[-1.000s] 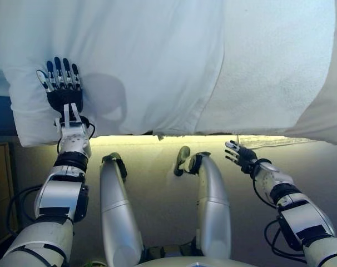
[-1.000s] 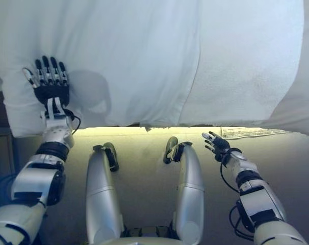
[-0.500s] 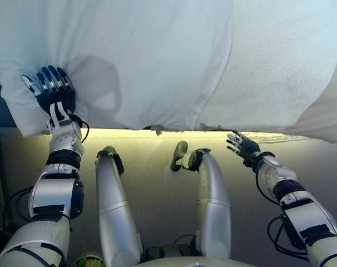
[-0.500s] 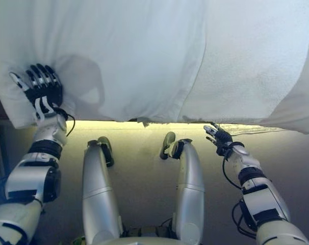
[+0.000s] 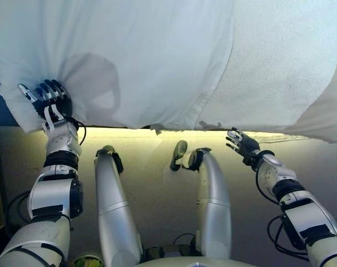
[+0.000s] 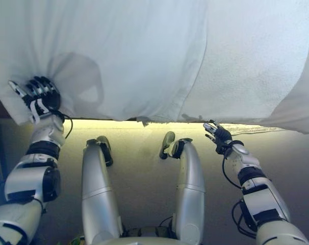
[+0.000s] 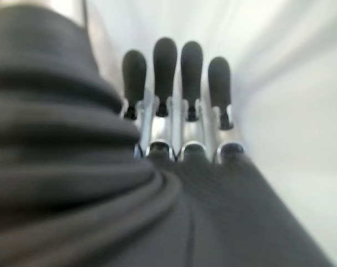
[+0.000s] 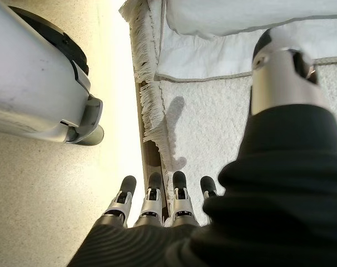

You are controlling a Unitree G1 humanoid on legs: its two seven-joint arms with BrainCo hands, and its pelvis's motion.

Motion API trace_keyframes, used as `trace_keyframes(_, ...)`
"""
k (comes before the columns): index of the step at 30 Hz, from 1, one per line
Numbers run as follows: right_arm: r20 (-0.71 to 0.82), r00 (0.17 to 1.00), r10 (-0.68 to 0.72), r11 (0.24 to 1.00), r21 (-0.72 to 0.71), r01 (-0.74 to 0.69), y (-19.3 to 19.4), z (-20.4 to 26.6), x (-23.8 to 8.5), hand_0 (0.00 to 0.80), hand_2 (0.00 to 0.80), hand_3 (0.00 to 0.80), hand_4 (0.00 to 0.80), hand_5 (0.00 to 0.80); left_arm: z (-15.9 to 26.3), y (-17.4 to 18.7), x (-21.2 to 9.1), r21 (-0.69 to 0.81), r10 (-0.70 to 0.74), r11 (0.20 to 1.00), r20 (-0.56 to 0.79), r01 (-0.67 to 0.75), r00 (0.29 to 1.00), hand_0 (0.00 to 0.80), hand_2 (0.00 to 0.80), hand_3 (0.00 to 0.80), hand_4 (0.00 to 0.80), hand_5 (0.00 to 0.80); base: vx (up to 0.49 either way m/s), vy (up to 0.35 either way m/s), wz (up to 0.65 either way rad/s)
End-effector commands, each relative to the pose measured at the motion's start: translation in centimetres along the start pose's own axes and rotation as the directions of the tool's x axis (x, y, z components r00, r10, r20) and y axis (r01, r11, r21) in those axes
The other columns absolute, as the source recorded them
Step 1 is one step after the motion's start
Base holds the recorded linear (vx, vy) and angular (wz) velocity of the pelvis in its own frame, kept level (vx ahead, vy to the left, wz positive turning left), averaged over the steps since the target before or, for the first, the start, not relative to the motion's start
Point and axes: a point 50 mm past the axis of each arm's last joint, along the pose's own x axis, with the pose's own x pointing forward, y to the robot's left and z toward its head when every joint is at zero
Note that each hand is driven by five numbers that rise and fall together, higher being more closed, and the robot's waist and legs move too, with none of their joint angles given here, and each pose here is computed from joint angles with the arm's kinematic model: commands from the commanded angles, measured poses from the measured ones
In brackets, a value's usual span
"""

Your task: Make the bed neatly

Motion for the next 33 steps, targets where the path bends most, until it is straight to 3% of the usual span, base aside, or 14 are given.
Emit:
trace_keyframes(1, 0.034, 0.997, -0.064, 0.996, 0.069, 0.062, -2.2, -0.7, -1.3, 0.0, 0.0, 0.0, 0.0, 0.0, 4.2, 2.2, -0.4, -0.001, 0.195, 0.98, 0.172, -0.197, 0.966, 0.0, 0.0, 0.0, 0.0, 0.0, 0.0, 0.0, 0.0)
trace_keyframes(6, 0.039, 0.997, -0.067, 0.996, 0.06, 0.065, -2.6, -0.4, -1.5, 0.0, 0.0, 0.0, 0.0, 0.0, 6.0, 2.0, -0.5, -0.05, 0.284, 0.958, 0.284, -0.282, 0.916, 0.0, 0.0, 0.0, 0.0, 0.0, 0.0, 0.0, 0.0)
trace_keyframes(19, 0.055, 0.995, -0.083, 0.996, 0.023, 0.082, -4.1, 0.8, -2.3, 0.0, 0.0, 0.0, 0.0, 0.0, 9.7, 1.8, -0.8, -0.039, 0.337, 0.936, 0.38, -0.35, 0.861, 0.0, 0.0, 0.0, 0.0, 0.0, 0.004, 0.033, 0.02)
trace_keyframes(33, 0.079, 0.994, -0.08, 0.996, 0.045, 0.076, -4.8, 1.4, -2.6, 0.0, 0.0, 0.0, 0.0, 0.0, 12.5, 3.9, -2.6, -0.04, 0.492, 0.83, 0.522, -0.557, 0.696, 0.0, 0.0, 0.0, 0.0, 0.0, 0.003, -0.005, 0.0)
